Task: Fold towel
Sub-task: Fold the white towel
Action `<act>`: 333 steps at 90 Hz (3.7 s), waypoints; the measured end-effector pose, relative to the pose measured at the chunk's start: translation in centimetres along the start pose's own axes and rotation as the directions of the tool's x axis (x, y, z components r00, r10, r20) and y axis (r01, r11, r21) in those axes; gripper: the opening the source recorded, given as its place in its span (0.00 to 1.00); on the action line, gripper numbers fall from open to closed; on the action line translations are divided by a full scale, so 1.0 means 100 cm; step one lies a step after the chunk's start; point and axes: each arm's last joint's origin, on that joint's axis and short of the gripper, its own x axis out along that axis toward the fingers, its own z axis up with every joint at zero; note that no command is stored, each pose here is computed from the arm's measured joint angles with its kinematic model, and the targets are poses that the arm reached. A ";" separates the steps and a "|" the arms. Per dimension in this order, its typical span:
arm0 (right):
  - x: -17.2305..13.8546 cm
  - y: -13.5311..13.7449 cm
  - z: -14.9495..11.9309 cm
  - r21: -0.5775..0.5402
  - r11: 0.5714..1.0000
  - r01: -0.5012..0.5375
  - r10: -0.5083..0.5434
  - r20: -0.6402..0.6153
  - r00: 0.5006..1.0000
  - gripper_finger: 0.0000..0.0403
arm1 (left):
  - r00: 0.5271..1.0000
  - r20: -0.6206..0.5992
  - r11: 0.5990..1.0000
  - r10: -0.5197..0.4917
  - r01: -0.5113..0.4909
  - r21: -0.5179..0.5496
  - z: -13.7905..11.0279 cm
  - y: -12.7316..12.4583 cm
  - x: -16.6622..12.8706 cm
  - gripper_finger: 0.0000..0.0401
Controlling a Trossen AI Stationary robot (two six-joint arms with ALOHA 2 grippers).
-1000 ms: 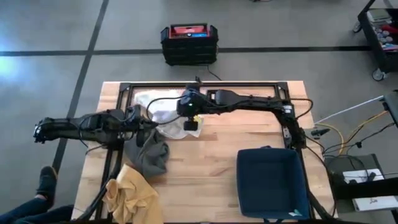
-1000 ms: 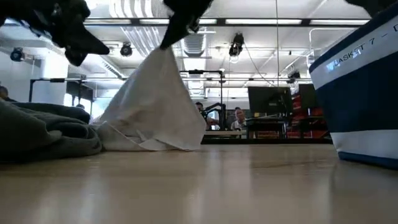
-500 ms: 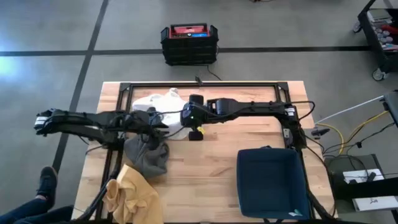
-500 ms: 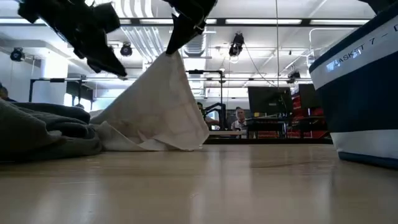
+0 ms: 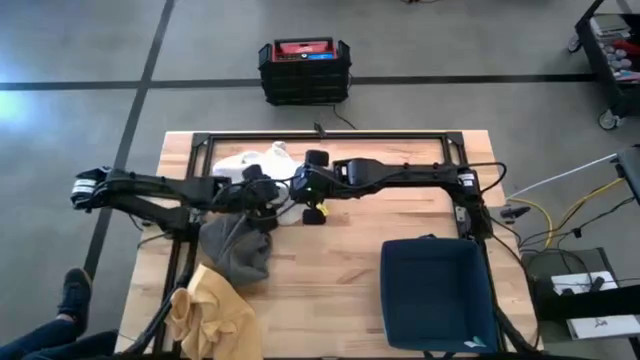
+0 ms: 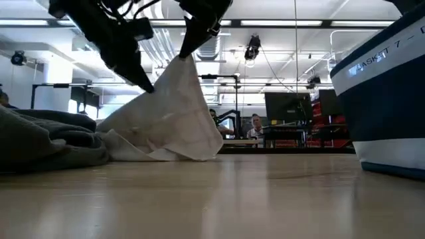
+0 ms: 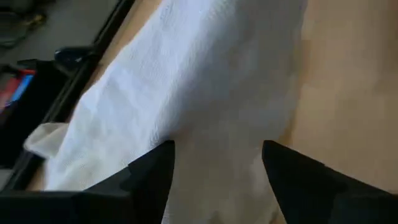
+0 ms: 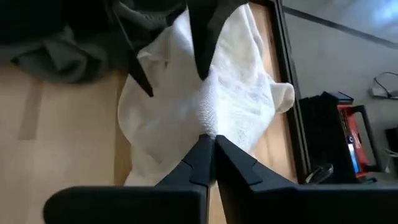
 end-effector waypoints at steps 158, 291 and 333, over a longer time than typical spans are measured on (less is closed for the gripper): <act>0.095 0.069 -0.118 0.001 0.999 -0.041 0.041 -0.122 0.992 0.48 | 0.983 -0.018 0.977 -0.184 0.180 -0.116 -0.045 -0.002 -0.030 0.01; -0.010 -0.028 -0.027 0.219 0.964 0.148 -0.168 0.079 0.983 0.00 | 0.916 0.252 0.932 0.311 -0.346 0.108 -0.007 -0.030 0.035 0.38; -0.010 -0.025 -0.029 0.238 0.964 0.115 -0.134 0.064 0.989 0.00 | 0.841 0.443 0.928 0.309 -0.370 0.054 0.022 -0.020 -0.045 0.24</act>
